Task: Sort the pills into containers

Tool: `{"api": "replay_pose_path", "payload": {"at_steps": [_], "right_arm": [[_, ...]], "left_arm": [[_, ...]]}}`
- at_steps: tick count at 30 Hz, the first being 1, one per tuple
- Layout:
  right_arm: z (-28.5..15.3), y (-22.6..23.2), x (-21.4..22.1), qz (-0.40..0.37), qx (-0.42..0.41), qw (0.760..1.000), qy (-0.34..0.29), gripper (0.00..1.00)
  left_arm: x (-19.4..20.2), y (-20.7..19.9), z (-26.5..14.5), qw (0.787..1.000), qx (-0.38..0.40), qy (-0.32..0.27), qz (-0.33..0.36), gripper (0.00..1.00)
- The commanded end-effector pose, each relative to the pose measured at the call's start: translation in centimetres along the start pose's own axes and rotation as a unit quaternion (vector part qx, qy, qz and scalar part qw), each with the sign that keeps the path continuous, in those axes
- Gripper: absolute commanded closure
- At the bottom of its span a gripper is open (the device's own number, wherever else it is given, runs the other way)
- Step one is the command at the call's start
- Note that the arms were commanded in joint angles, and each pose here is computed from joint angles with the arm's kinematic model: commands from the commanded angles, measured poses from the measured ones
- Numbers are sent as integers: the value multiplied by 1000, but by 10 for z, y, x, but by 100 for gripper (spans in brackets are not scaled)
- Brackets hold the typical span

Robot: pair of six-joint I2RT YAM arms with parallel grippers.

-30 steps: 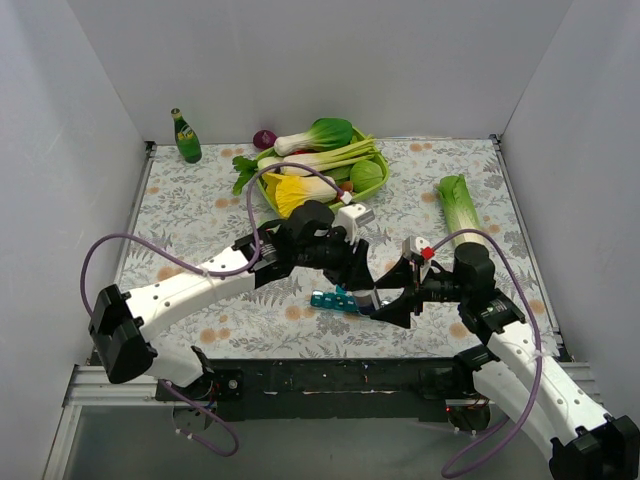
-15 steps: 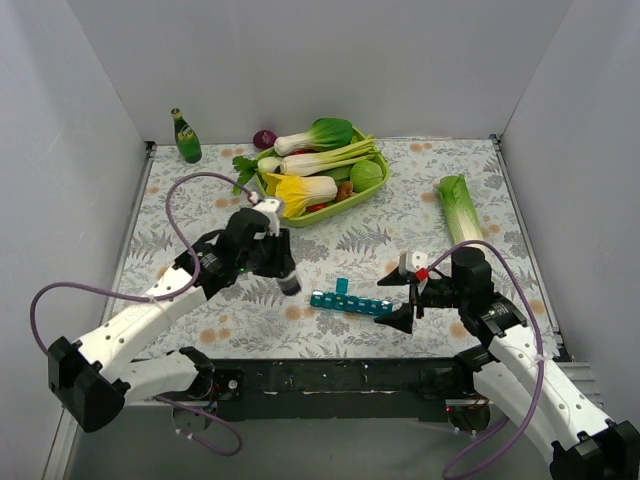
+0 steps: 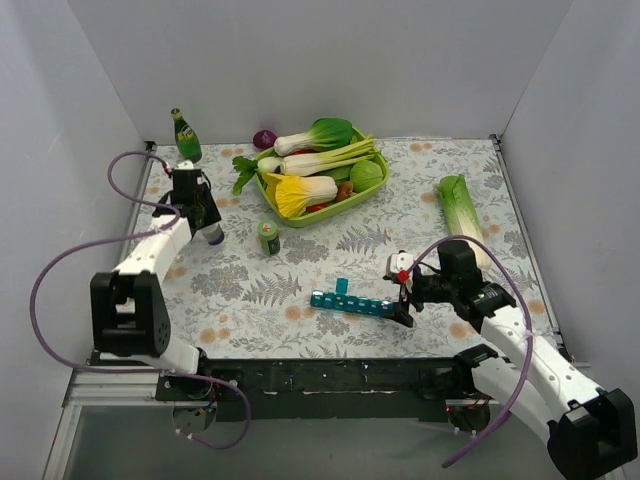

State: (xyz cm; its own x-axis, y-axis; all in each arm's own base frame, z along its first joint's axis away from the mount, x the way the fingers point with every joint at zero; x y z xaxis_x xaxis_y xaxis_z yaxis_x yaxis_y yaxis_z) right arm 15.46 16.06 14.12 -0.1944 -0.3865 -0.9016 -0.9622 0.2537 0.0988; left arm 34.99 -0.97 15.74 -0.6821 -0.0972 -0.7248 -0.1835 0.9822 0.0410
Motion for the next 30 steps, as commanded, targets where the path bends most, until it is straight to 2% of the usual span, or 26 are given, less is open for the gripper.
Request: {"api": "replay_pose_path", "payload": {"at_steps": [1, 6, 10, 11, 13, 14, 16, 17, 19, 20, 22, 23, 27, 28, 30], "right_arm": [[-3, -14, -9, -60, 1, 998, 36, 2], [1, -20, -11, -109, -13, 993, 41, 2], [2, -23, -17, -117, -11, 993, 31, 2], [2, -23, -18, -117, -12, 993, 32, 2], [1, -23, -17, -115, -12, 993, 34, 2], [1, -23, -16, -114, -13, 993, 37, 2], [2, -23, -13, -116, -14, 992, 42, 2], [2, -23, -10, -118, -14, 992, 46, 2], [5, -21, -4, -123, -26, 991, 48, 2], [7, -20, 2, -136, -38, 989, 52, 2], [9, -14, 10, -146, -63, 986, 53, 2], [11, -13, 15, -163, -74, 982, 55, 2], [15, -14, 28, -182, -87, 977, 69, 2], [15, -17, 31, -186, -82, 976, 74, 2], [17, -19, 36, -186, -80, 976, 83, 2]], "left_arm": [[-82, 17, 49, 993, -41, -107, -25, 100], [-108, 37, 104, 993, -76, -93, -21, 100], [-114, 45, 143, 994, -91, -57, -14, 100], [-105, 46, 156, 994, -96, -42, -10, 100], [-101, 47, 162, 994, -99, -36, -11, 86], [-99, 47, 166, 994, -99, -33, -10, 74], [-99, 46, 167, 995, -94, -27, -8, 62], [-108, 47, 165, 995, -93, -33, -11, 45], [-117, 44, 157, 996, -78, -33, -18, 31], [-122, 44, 152, 996, -74, -39, -25, 19], [-140, 43, 132, 996, -55, -64, -38, 6], [-147, 41, 124, 995, -47, -71, -48, 2], [-163, 35, 79, 994, -1, -93, -64, 2], [-160, 32, 57, 993, 16, -102, -65, 2], [-150, 16, 33, 987, 87, -110, -74, 2]]}}
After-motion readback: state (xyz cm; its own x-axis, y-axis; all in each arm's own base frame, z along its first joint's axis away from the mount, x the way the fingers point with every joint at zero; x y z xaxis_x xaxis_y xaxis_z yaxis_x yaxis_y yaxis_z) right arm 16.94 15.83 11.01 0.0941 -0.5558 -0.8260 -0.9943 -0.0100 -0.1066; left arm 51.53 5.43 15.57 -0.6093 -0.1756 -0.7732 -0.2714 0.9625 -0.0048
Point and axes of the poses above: each gripper's point midway between its finger pads, its own z axis out along the fingers, its own y axis along the line the jaws close on, x = y × z, the point moved 4 cm from there along -z, back along the fingers, and after that the axes turned 12 degrees about z, right-handed, at the moved point
